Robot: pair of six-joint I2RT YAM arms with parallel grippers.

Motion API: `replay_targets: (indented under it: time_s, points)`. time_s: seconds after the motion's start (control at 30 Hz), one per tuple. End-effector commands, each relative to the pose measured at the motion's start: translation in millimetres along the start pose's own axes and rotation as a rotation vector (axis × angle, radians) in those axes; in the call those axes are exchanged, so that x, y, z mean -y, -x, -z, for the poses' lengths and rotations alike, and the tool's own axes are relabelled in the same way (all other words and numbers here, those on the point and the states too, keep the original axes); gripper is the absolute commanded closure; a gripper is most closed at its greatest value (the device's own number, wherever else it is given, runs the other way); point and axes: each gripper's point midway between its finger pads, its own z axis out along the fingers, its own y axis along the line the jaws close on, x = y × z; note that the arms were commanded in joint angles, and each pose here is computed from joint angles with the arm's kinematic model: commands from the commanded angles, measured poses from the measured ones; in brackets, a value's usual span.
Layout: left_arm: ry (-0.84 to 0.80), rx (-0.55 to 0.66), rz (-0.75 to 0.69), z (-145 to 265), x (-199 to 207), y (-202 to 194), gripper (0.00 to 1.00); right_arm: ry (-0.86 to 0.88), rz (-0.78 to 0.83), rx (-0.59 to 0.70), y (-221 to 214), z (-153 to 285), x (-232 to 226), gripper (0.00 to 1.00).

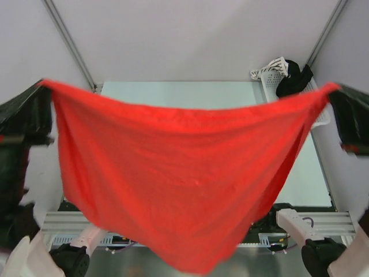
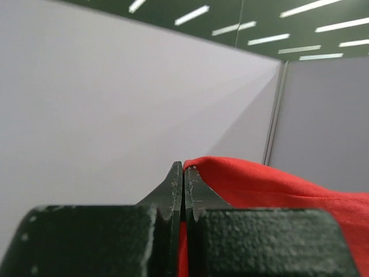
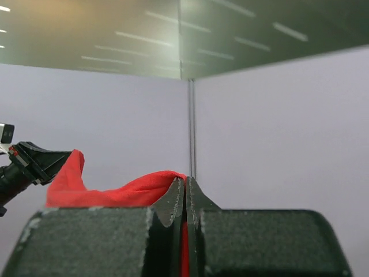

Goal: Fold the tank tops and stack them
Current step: Flatten the tank top out

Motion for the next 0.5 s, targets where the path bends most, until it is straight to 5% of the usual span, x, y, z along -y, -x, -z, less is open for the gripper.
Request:
replay_targets:
  time_s: [0.0,0.23,0.47]
  points:
    - [0.057,-0.236,0.06,-67,-44,-109,1.0,-0.211,-0.22,-0.268,-124,-42,115,1.0]
    - [0.147,-0.475,0.072,-111,-111,-275,1.0,-0.392,-0.448,-0.503,-306,-34,227,1.0]
    - [0.249,-0.655,0.116,-103,-167,-436,1.0,-0.52,-0.6,-0.559,-443,3,315,1.0]
